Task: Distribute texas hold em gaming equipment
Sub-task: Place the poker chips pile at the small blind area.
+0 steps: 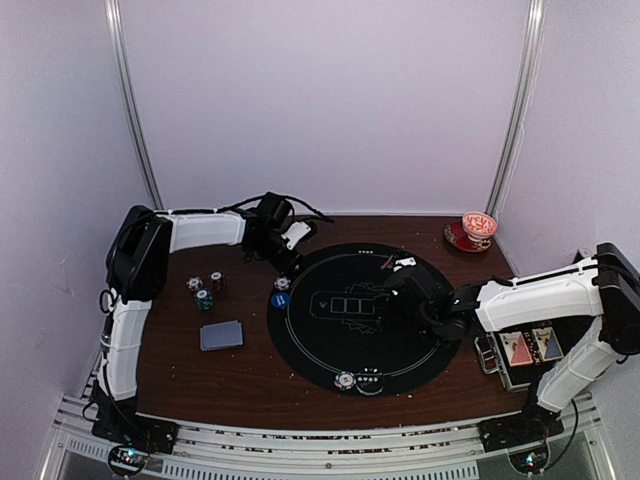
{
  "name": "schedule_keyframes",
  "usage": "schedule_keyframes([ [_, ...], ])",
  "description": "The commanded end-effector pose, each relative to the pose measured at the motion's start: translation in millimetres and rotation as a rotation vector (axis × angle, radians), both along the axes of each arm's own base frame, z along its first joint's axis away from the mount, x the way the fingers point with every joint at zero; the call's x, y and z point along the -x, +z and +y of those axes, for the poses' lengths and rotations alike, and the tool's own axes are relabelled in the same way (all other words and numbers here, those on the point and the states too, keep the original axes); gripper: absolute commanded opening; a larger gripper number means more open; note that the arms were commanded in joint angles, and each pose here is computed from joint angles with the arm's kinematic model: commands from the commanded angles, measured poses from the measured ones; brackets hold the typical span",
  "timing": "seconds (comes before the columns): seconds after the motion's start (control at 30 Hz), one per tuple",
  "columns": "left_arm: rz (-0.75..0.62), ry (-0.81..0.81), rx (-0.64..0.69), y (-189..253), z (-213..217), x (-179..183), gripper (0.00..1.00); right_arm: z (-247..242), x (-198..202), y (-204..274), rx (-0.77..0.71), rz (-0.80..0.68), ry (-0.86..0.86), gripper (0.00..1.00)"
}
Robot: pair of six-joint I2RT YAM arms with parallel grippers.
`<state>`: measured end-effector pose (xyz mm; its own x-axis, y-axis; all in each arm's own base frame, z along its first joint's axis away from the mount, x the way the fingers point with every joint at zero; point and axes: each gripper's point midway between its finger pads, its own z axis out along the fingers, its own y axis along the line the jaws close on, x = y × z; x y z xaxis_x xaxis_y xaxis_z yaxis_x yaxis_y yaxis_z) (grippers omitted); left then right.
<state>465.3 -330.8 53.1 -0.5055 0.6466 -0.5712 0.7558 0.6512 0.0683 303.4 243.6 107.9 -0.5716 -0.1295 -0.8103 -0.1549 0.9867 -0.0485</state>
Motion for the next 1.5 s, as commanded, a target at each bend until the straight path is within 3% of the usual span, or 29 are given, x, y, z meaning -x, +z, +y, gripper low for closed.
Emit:
schedule_keyframes([
  [0.0, -0.024, 0.045, -0.003, -10, 3, -11, 0.3, -4, -2, 3, -0.004, -0.017, -0.019, 1.0],
  [1.47, -0.004, 0.156, -0.09, -37, 31, -3, 0.31, -2, -2, 2, -0.005, -0.01, -0.005, 1.0],
])
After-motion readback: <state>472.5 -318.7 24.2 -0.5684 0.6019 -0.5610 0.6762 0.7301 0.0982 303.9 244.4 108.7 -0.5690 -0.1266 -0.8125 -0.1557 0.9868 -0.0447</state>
